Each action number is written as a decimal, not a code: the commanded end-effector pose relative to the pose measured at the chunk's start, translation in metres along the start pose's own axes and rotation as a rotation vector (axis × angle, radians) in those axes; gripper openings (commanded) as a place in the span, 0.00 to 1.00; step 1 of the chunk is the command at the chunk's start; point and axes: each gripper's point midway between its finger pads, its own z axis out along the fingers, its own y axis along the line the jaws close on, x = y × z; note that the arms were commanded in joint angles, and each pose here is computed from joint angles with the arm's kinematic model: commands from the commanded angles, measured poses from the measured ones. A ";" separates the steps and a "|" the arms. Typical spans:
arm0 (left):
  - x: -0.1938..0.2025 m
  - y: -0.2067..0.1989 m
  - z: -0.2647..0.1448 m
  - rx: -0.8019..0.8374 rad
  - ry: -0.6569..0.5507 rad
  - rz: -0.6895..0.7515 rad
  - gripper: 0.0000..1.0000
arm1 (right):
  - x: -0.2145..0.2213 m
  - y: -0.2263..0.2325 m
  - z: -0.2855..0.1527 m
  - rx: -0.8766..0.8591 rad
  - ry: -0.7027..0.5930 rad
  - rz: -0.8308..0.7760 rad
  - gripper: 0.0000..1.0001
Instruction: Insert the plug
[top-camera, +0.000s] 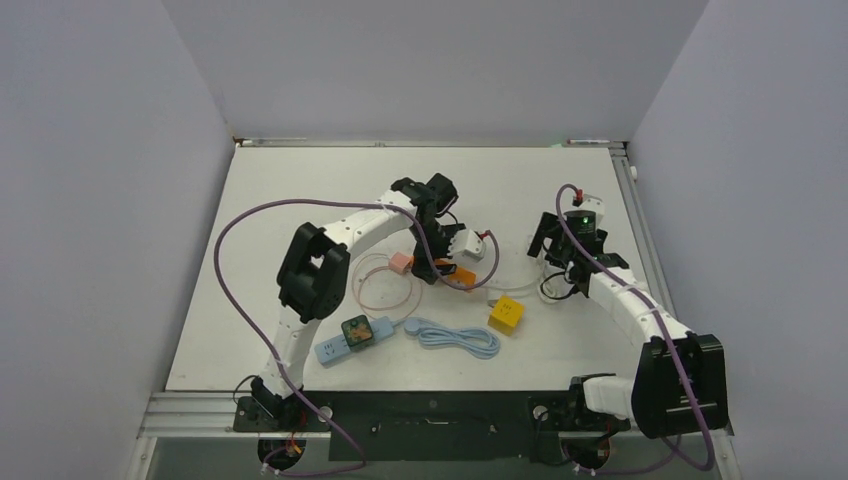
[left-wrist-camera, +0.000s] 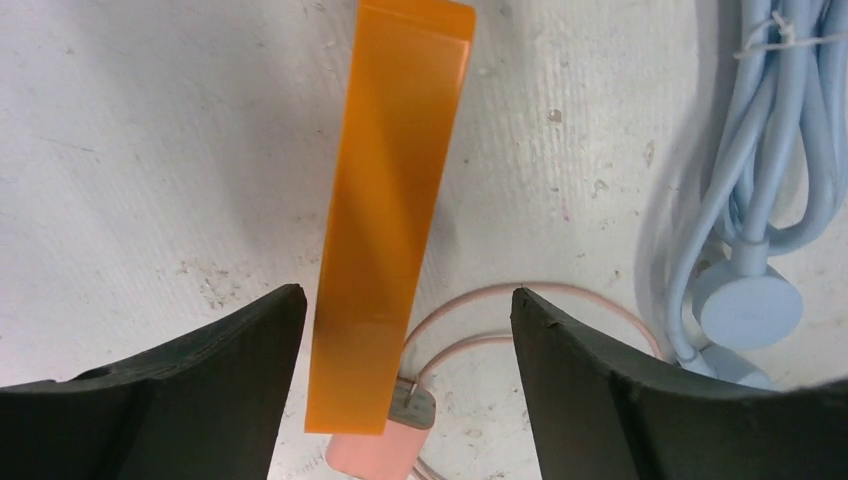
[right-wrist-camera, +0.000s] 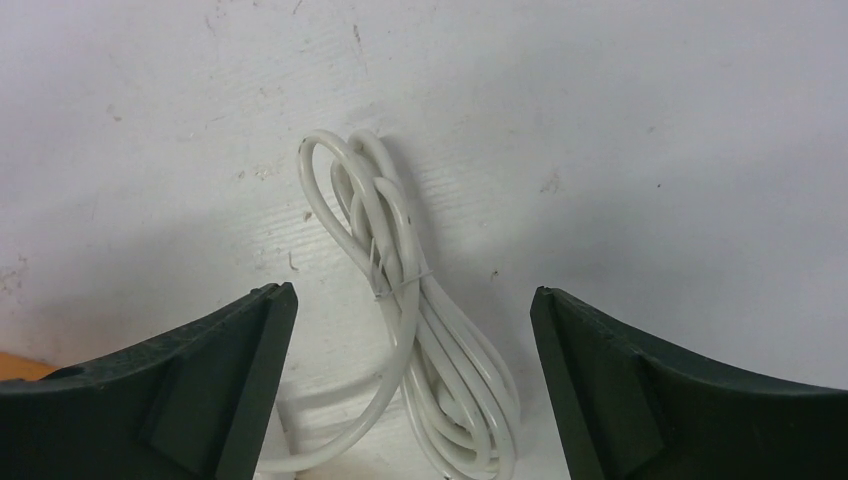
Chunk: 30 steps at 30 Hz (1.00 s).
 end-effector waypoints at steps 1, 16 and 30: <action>-0.016 0.025 -0.002 -0.091 -0.019 -0.049 0.69 | 0.000 0.011 0.003 -0.047 0.031 0.030 0.96; -0.014 0.031 0.016 -0.043 -0.004 -0.100 0.25 | 0.023 0.019 0.052 -0.046 0.141 0.028 0.50; -0.065 -0.004 0.024 0.251 -0.197 -0.356 0.06 | -0.064 -0.020 -0.022 0.548 -0.269 -0.205 0.05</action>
